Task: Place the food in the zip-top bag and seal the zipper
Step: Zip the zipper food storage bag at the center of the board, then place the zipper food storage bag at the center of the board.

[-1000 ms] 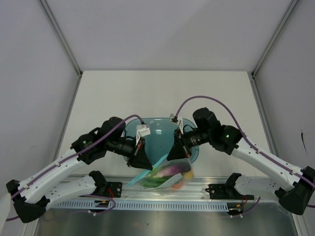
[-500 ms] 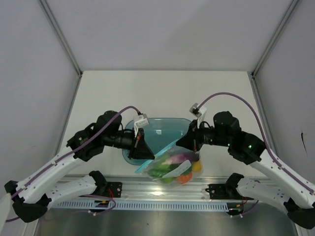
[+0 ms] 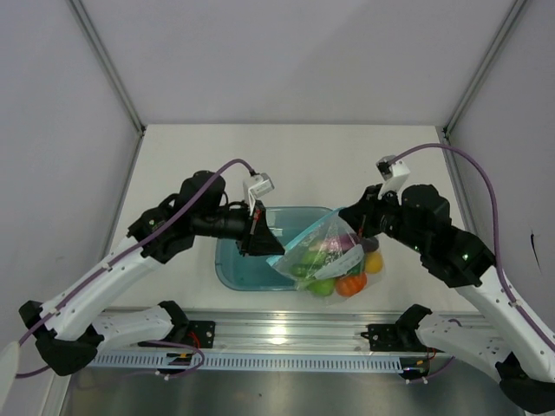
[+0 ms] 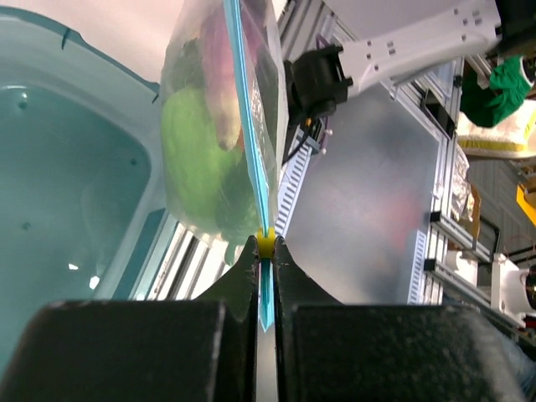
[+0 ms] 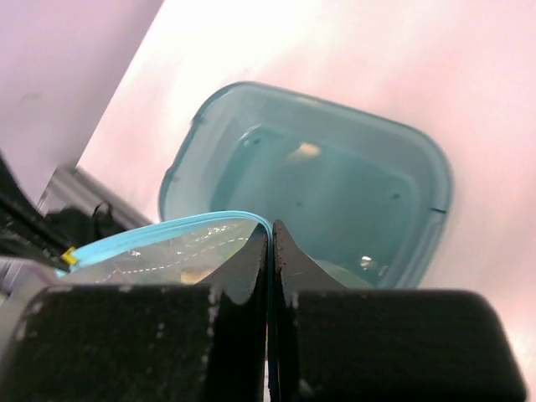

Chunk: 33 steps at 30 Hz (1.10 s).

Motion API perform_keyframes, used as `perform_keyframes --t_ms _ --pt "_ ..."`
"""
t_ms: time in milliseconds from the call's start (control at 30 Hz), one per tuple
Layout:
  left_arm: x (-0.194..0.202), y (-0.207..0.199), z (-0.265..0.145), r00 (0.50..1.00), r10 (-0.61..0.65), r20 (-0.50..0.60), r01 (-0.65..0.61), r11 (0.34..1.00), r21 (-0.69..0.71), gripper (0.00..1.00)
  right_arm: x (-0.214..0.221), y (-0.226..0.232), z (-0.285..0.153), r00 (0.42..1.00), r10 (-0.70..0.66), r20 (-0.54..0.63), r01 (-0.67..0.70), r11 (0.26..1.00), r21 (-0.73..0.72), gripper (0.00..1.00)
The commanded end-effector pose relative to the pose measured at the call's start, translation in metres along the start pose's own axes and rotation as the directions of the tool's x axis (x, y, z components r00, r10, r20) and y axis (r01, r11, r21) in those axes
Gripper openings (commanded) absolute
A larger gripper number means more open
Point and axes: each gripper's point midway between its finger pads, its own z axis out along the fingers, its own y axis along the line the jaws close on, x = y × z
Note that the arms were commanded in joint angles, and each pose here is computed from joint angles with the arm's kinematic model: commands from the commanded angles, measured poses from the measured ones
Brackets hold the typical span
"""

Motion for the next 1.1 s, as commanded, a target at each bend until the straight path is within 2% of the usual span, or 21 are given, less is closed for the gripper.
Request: perform_keyframes --t_ms 0,333,467,567,600,633,667,700,733,800,867,900,1067 --pt "-0.014 -0.007 -0.005 0.999 -0.046 -0.002 0.046 0.999 0.003 0.01 -0.049 -0.035 -0.015 0.984 -0.003 0.177 -0.033 0.979 0.202 0.0" --pt "-0.039 0.018 0.014 0.991 -0.131 0.03 0.131 0.991 -0.022 0.01 -0.057 -0.087 -0.026 0.977 -0.004 0.211 -0.085 0.906 0.415 0.0" --pt "-0.047 0.024 0.023 0.986 -0.161 0.039 0.161 0.987 -0.004 0.01 -0.052 -0.088 -0.024 0.977 0.011 0.213 -0.099 0.909 0.406 0.0" --pt "-0.055 0.019 0.036 0.982 -0.187 0.023 0.184 0.98 0.076 0.01 -0.05 -0.088 -0.023 0.976 0.026 0.218 -0.114 0.91 0.398 0.0" --pt "-0.06 0.02 0.042 0.98 -0.199 0.026 0.196 0.976 0.092 0.04 -0.051 -0.087 -0.024 0.974 0.027 0.224 -0.116 0.91 0.397 0.0" --pt "-0.061 0.02 0.045 0.978 -0.206 0.019 0.203 0.974 0.103 0.22 -0.052 -0.087 -0.025 0.973 0.026 0.228 -0.117 0.91 0.398 0.0" --pt "-0.065 0.019 0.046 0.978 -0.205 0.027 0.201 0.973 0.109 0.32 -0.053 -0.088 -0.026 0.972 0.026 0.232 -0.12 0.907 0.403 0.0" --pt "-0.069 0.021 0.049 0.978 -0.209 0.03 0.204 0.973 0.112 0.36 -0.058 -0.088 -0.028 0.969 0.025 0.245 -0.126 0.905 0.407 0.0" --pt "-0.073 0.019 0.05 0.98 -0.195 0.04 0.189 0.974 0.128 0.48 -0.058 -0.089 -0.029 0.97 0.025 0.242 -0.127 0.9 0.416 0.0" --pt "-0.078 0.021 0.052 0.979 -0.194 0.058 0.186 0.975 0.121 0.64 -0.06 -0.094 -0.029 0.969 0.02 0.245 -0.13 0.889 0.44 0.0" --pt "-0.086 0.024 0.05 0.978 -0.184 0.096 0.175 0.98 0.095 0.9 -0.064 -0.099 -0.028 0.969 0.023 0.247 -0.139 0.875 0.463 0.0" --pt "-0.087 0.024 0.05 0.979 -0.177 0.101 0.168 0.982 0.09 0.99 -0.064 -0.104 -0.029 0.969 0.025 0.247 -0.145 0.864 0.483 0.0" --pt "-0.089 0.027 0.038 0.978 -0.149 0.146 0.147 0.989 0.026 1.0 -0.069 -0.118 -0.031 0.957 0.066 0.283 -0.208 0.835 0.509 0.0"
